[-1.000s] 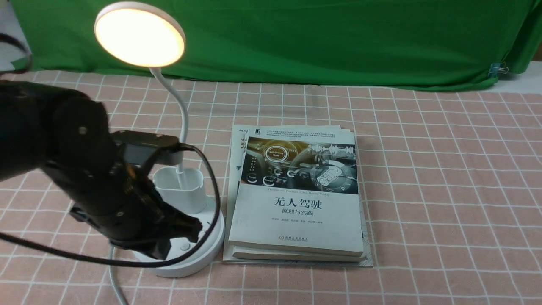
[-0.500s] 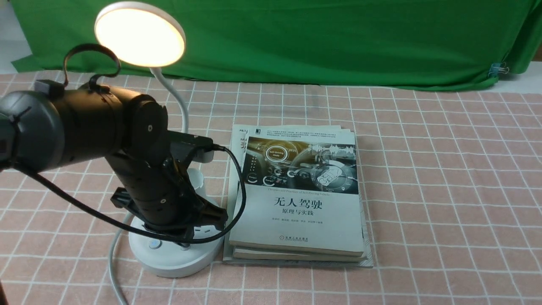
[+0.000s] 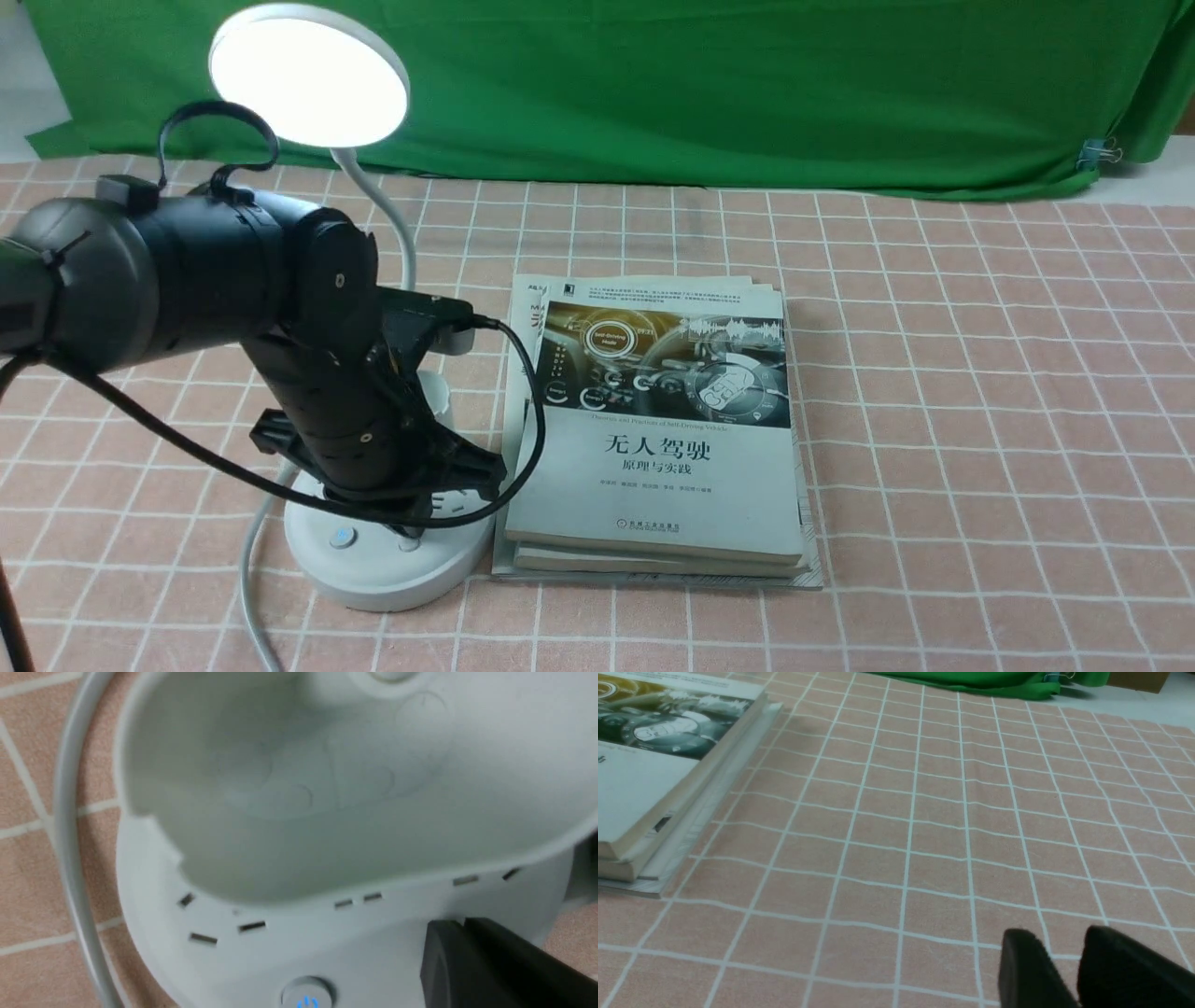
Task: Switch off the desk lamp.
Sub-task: Use the left arm to press the button switch on the lamp holder
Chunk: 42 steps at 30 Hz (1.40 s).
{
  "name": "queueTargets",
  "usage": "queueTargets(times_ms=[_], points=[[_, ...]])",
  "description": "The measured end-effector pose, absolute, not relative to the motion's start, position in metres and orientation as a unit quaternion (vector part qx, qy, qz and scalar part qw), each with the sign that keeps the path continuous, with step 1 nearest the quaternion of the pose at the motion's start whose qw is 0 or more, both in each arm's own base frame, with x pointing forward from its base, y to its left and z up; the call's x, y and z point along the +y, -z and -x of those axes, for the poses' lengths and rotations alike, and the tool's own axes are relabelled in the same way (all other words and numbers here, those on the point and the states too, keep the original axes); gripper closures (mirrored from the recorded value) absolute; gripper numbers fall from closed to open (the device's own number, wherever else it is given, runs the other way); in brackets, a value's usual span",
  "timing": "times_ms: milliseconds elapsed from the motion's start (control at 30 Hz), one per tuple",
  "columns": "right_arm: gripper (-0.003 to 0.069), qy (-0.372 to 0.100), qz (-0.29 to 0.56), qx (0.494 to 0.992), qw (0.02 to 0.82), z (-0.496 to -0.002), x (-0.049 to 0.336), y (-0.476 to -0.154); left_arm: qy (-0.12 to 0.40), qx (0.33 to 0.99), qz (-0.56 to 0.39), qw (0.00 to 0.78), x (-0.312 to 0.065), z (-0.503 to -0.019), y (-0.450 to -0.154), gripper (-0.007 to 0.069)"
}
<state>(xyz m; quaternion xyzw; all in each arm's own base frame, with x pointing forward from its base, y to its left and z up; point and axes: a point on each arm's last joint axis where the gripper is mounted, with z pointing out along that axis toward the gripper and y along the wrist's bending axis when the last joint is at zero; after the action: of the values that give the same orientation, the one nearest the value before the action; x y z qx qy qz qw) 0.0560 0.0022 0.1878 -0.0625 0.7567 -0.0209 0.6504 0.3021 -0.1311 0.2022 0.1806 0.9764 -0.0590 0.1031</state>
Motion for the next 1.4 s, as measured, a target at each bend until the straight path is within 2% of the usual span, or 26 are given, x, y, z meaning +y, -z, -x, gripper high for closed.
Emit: queueTargets(times_ms=[133, 300, 533, 700, 1067, 1400], points=[[0.0419, 0.021, 0.063, 0.757, 0.65, -0.056, 0.002, -0.188, 0.064, 0.974, -0.177, 0.124, -0.13, -0.298, -0.217, 0.0622], [0.0419, 0.021, 0.063, 0.757, 0.65, -0.056, 0.002, -0.188, 0.063, 0.975, -0.178, 0.116, -0.129, -0.295, -0.218, 0.0622], [0.0419, 0.021, 0.063, 0.757, 0.65, -0.056, 0.002, -0.188, 0.054, 0.98, -0.176, 0.073, -0.131, -0.3, -0.194, 0.0622], [0.0419, 0.021, 0.063, 0.757, 0.65, -0.056, 0.002, -0.188, 0.054, 0.98, -0.178, 0.068, -0.132, -0.301, -0.191, 0.0622], [0.0419, 0.021, 0.063, 0.757, 0.65, -0.056, 0.002, -0.188, 0.052, 0.976, -0.185, 0.102, -0.127, -0.293, -0.218, 0.0622], [0.0419, 0.021, 0.063, 0.757, 0.65, -0.056, 0.002, -0.188, 0.047, 0.979, -0.185, 0.074, -0.131, -0.303, -0.19, 0.0622]])
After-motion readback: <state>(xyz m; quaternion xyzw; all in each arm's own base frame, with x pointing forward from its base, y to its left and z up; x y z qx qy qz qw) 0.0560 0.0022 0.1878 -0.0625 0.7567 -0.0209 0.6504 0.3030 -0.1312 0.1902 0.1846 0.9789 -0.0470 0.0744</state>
